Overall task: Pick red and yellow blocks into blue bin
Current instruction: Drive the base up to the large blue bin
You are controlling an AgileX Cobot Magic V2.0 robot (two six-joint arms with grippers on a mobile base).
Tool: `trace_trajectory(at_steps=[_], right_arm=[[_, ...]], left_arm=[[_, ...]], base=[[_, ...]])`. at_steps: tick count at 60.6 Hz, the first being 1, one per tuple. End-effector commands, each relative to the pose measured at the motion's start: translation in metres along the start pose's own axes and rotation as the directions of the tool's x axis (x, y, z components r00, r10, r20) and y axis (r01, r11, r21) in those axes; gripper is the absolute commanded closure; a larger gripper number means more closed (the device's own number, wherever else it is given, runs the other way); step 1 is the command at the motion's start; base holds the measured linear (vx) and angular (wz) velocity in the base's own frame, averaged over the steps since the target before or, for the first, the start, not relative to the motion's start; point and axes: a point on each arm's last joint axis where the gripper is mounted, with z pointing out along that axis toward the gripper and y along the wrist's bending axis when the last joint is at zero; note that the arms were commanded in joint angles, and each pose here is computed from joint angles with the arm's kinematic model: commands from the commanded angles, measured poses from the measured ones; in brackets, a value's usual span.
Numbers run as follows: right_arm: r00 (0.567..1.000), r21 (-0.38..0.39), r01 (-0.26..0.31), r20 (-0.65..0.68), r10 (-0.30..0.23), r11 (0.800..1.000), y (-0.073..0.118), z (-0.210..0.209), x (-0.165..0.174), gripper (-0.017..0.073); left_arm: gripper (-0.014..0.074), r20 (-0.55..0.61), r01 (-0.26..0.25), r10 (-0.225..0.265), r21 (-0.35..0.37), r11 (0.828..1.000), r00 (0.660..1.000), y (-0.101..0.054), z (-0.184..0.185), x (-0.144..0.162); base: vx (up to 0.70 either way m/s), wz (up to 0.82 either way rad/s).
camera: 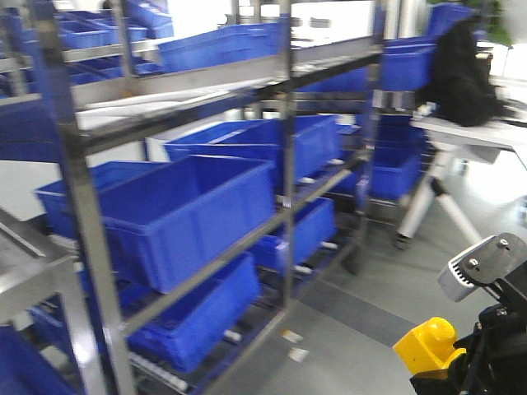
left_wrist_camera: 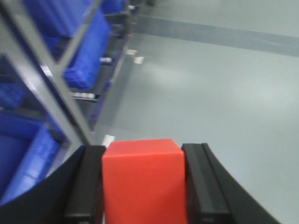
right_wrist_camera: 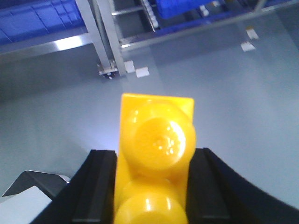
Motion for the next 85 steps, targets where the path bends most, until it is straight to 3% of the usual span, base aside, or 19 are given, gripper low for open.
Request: trace_trajectory(at_steps=[1, 85], right_arm=[[0.997, 0.02, 0.0, 0.079, -0.002, 1.0, 0.0005, -0.0091, -0.0102, 0.0235], [0.997, 0.019, 0.0, 0.079, -0.002, 1.0, 0.0006, -0.0091, -0.0102, 0.0235]], left_arm=[[0.0343, 0.088, 0.004, -0.005, 0.005, 1.0, 0.996, -0.001, -0.0046, -0.0121], [0.0343, 0.087, 0.004, -0.005, 0.005, 1.0, 0.996, -0.001, -0.0046, -0.012]], base=[[0.31, 0.55], [0.18, 0.56]])
